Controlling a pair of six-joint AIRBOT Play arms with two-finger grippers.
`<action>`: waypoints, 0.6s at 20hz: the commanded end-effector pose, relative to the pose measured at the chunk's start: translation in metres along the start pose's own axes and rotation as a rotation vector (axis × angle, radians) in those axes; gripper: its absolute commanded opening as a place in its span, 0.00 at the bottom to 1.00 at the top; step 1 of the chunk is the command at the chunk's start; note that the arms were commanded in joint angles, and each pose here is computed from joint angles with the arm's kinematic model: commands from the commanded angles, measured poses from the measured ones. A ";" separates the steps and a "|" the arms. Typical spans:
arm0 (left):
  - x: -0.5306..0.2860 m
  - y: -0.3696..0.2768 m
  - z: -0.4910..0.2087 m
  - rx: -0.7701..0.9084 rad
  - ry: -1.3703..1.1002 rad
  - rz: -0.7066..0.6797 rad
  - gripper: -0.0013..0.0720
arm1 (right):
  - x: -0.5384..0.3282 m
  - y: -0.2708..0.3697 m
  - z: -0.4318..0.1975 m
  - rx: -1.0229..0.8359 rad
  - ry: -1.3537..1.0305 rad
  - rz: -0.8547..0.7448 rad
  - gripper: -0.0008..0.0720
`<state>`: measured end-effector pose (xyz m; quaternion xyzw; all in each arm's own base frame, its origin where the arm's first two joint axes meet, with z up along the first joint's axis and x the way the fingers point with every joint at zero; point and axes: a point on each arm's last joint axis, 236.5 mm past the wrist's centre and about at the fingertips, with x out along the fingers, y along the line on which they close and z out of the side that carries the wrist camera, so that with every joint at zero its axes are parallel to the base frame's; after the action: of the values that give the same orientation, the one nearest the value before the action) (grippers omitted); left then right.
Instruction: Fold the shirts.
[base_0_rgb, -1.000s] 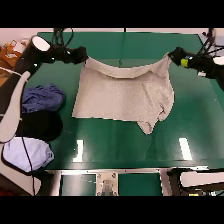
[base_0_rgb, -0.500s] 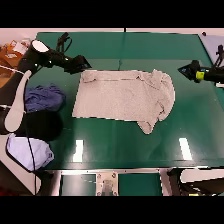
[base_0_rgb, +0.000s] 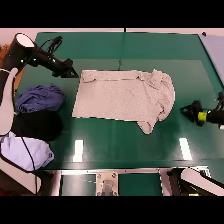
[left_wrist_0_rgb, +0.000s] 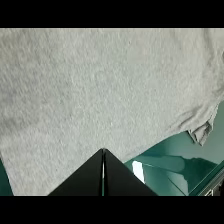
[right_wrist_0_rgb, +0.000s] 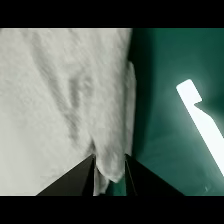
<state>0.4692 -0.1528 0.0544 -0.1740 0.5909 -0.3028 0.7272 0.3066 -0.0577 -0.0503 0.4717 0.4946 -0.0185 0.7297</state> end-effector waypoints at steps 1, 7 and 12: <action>-0.007 0.011 -0.039 0.005 0.067 0.076 0.04 | 0.026 -0.040 -0.064 0.102 0.082 -0.069 0.42; 0.010 0.030 -0.093 -0.052 0.112 0.116 0.04 | 0.071 -0.023 -0.056 0.061 0.020 -0.083 0.62; 0.008 0.031 -0.099 -0.054 0.123 0.129 0.04 | 0.084 -0.005 -0.026 0.001 0.015 -0.082 0.08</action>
<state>0.3876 -0.1273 0.0085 -0.1415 0.6486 -0.2547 0.7031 0.3108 -0.0032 -0.1184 0.4608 0.5235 -0.0480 0.7150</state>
